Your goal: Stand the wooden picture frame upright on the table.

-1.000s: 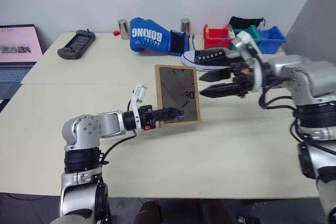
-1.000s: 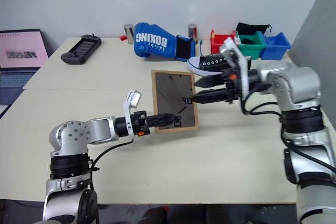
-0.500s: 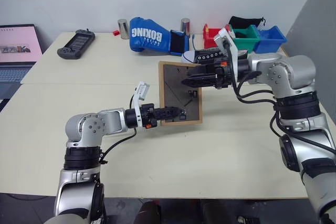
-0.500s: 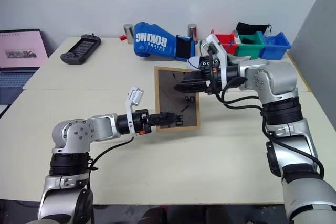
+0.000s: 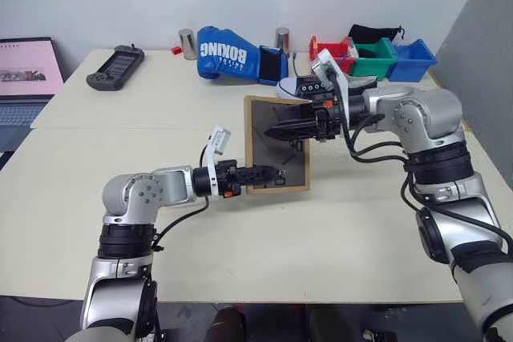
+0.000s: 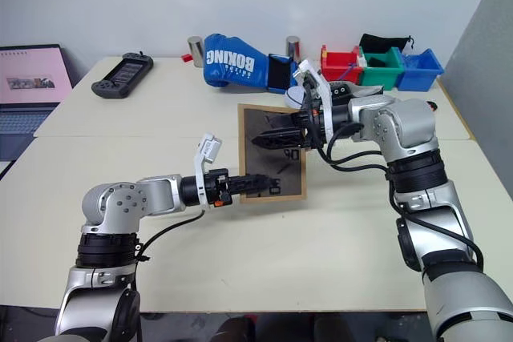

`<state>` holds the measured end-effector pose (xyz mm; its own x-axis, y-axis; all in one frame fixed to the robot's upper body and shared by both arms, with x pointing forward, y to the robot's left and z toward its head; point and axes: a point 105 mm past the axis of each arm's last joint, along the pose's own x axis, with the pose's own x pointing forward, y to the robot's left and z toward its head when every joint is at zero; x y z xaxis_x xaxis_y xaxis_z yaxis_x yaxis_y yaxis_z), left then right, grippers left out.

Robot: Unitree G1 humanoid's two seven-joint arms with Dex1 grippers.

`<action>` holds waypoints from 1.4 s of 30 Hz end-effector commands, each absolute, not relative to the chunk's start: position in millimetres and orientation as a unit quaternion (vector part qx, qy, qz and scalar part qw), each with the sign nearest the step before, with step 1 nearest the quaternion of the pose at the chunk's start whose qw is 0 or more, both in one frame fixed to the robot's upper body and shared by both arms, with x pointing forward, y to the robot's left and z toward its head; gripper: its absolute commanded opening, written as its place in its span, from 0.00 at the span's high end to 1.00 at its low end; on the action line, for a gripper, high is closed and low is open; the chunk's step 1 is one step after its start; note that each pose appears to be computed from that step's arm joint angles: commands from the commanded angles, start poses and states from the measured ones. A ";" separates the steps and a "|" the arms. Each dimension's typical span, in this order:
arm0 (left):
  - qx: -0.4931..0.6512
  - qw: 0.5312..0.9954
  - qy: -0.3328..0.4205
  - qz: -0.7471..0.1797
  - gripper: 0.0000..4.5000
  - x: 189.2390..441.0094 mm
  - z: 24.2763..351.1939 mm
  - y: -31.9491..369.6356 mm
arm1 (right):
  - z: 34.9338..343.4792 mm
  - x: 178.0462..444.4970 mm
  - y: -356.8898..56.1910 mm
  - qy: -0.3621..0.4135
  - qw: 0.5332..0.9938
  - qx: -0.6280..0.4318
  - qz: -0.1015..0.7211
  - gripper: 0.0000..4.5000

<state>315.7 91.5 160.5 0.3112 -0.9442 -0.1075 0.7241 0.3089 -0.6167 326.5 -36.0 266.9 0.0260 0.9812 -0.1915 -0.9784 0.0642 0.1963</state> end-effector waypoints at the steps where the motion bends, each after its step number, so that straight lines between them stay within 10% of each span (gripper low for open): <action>1: -0.229 0.772 0.203 -0.557 0.71 315.2 176.1 90.8 | 287.7 298.0 -37.1 0.110 0.662 0.010 0.741 0.09; 9: -0.230 0.768 0.206 -0.561 0.71 313.9 175.9 90.3 | 279.5 295.2 -48.3 0.124 0.657 0.002 0.744 0.09; 18: -0.282 0.719 0.189 -0.606 0.71 291.2 211.5 85.7 | 240.2 388.1 -131.7 0.106 0.845 -0.098 0.515 0.09; 24: -0.315 0.699 0.198 -0.610 0.71 283.0 227.6 99.0 | 241.7 396.4 -173.6 0.071 0.860 -0.170 0.475 0.09; 34: -0.349 0.707 0.235 -0.568 0.71 290.4 227.9 128.3 | 224.7 360.2 -184.8 0.009 0.783 -0.318 0.534 0.09; 39: -0.391 0.704 0.234 -0.545 0.71 300.7 235.0 139.4 | 221.0 336.6 -172.8 -0.130 0.690 -0.462 0.542 0.09; 42: -0.442 0.676 0.225 -0.545 0.71 304.9 248.9 143.7 | 242.9 319.5 -159.7 -0.362 0.596 -0.565 0.441 0.09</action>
